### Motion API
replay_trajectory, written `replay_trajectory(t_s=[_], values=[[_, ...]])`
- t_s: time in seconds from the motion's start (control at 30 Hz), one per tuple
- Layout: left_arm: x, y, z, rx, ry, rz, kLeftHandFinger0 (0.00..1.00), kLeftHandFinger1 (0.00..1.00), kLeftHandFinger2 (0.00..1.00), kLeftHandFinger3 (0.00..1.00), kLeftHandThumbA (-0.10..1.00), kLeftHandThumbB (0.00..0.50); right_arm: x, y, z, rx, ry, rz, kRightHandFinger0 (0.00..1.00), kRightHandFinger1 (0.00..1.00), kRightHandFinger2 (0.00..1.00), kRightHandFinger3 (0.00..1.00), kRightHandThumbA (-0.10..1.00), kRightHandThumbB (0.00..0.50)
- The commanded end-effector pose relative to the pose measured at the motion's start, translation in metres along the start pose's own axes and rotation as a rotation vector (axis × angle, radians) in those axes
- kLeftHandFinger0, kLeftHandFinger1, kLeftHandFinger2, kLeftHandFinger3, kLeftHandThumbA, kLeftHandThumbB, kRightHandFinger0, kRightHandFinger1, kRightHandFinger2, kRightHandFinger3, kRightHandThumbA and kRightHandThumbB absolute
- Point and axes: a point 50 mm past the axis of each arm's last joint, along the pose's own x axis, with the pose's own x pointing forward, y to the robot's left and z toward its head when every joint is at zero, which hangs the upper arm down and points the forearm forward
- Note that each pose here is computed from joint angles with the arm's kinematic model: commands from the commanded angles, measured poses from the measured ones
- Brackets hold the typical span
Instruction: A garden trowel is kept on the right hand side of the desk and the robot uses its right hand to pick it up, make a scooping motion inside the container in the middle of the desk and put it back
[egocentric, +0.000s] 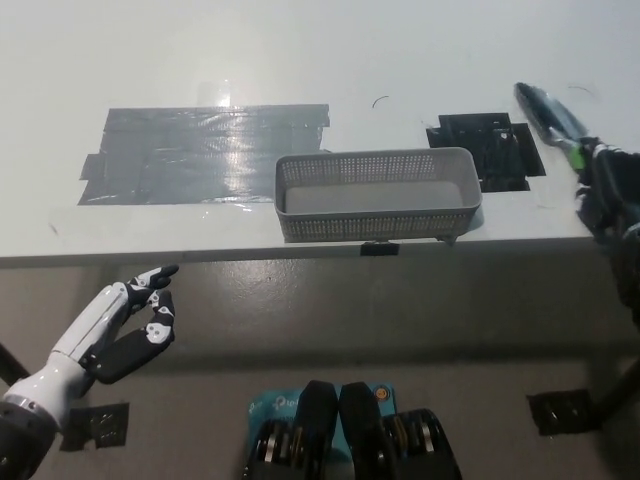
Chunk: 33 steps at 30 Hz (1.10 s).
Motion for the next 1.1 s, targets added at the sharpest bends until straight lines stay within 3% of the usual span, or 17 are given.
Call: replay_trajectory(t_s=[0.0,0.17,0.23,0.27,0.37,0.4,0.47,0.5,0.63,0.73,0.77,0.8,0.87,0.97,1.0,1.03,1.07], values=[[-0.003,0.011,0.011,0.055,-0.058,-0.009,1.00,1.00,1.00,0.89,0.05,0.008,0.026,-0.085,-0.011,-0.075,-0.087,-0.174,0.00,0.00,0.17,0.22,-0.10,0.000],[-0.005,0.013,0.011,0.074,-0.052,-0.012,1.00,1.00,1.00,0.88,0.09,0.014,0.029,-0.103,-0.015,-0.110,-0.129,-0.229,0.00,0.00,0.14,0.14,-0.10,0.000],[-0.006,0.013,0.009,0.080,-0.054,-0.021,1.00,1.00,1.00,0.87,0.04,0.006,0.028,-0.125,-0.021,-0.144,-0.174,-0.285,0.00,0.00,0.09,0.11,-0.10,0.000],[-0.006,0.012,0.009,0.079,-0.054,-0.019,1.00,1.00,1.00,0.87,0.03,0.006,0.026,-0.135,-0.024,-0.138,-0.183,-0.306,0.00,0.00,0.13,0.16,-0.10,0.000],[-0.008,0.013,0.009,0.087,-0.049,-0.019,1.00,1.00,1.00,0.86,0.01,0.000,0.025,-0.149,-0.026,-0.142,-0.183,-0.309,0.00,0.00,0.07,0.23,-0.10,0.000],[-0.009,0.014,0.008,0.091,-0.048,-0.018,1.00,1.00,1.00,0.85,0.00,0.000,0.022,-0.154,-0.027,-0.128,-0.216,-0.335,0.00,0.00,0.00,0.16,-0.10,0.000],[-0.008,0.014,0.007,0.100,-0.048,-0.019,1.00,1.00,1.00,0.86,0.00,0.003,0.017,-0.162,-0.025,-0.121,-0.258,-0.362,0.00,0.00,0.00,0.12,-0.10,0.000],[-0.008,0.015,0.007,0.104,-0.048,-0.020,1.00,1.00,1.00,0.86,0.00,0.003,0.016,-0.163,-0.024,-0.117,-0.267,-0.366,0.00,0.00,0.08,0.11,-0.10,0.000],[-0.007,0.014,0.007,0.110,-0.036,-0.025,1.00,1.00,1.00,0.88,-0.01,0.010,0.004,-0.173,-0.017,-0.109,-0.382,-0.412,0.00,0.00,0.23,0.00,-0.10,0.006],[-0.006,0.012,0.007,0.118,-0.025,-0.026,1.00,1.00,1.00,0.87,0.01,0.015,-0.004,-0.170,-0.015,-0.103,-0.471,-0.452,0.00,0.00,0.27,0.00,-0.10,0.024],[-0.006,0.012,0.007,0.131,-0.024,-0.030,1.00,1.00,1.00,0.87,0.01,0.009,-0.007,-0.166,-0.014,-0.114,-0.501,-0.450,0.00,0.04,0.29,0.03,-0.10,0.026],[-0.005,0.012,0.007,0.134,-0.027,-0.035,1.00,1.00,1.00,0.88,0.03,0.009,-0.014,-0.159,-0.017,-0.170,-0.559,-0.486,0.00,0.08,0.30,0.06,-0.10,0.068],[-0.004,0.013,0.006,0.126,-0.029,-0.033,1.00,1.00,1.00,0.87,0.03,0.017,-0.020,-0.150,-0.019,-0.187,-0.619,-0.523,0.00,0.18,0.19,0.25,-0.10,0.086],[-0.003,0.013,0.007,0.125,-0.015,-0.035,1.00,1.00,1.00,0.89,0.05,0.020,-0.027,-0.143,-0.023,-0.200,-0.660,-0.547,0.00,0.18,0.49,0.56,-0.10,0.083],[-0.003,0.013,0.007,0.121,-0.022,-0.036,1.00,1.00,1.00,0.88,0.02,0.013,-0.028,-0.139,-0.024,-0.197,-0.676,-0.555,0.00,0.17,0.54,0.60,-0.10,0.103],[-0.003,0.014,0.007,0.124,-0.024,-0.036,1.00,1.00,1.00,0.86,0.01,0.009,-0.032,-0.137,-0.023,-0.215,-0.711,-0.574,0.00,0.15,0.49,0.66,-0.10,0.148],[-0.003,0.013,0.008,0.129,-0.026,-0.036,1.00,1.00,1.00,0.86,0.01,0.009,-0.034,-0.136,-0.023,-0.220,-0.726,-0.577,0.00,0.14,0.49,0.69,-0.10,0.152]])
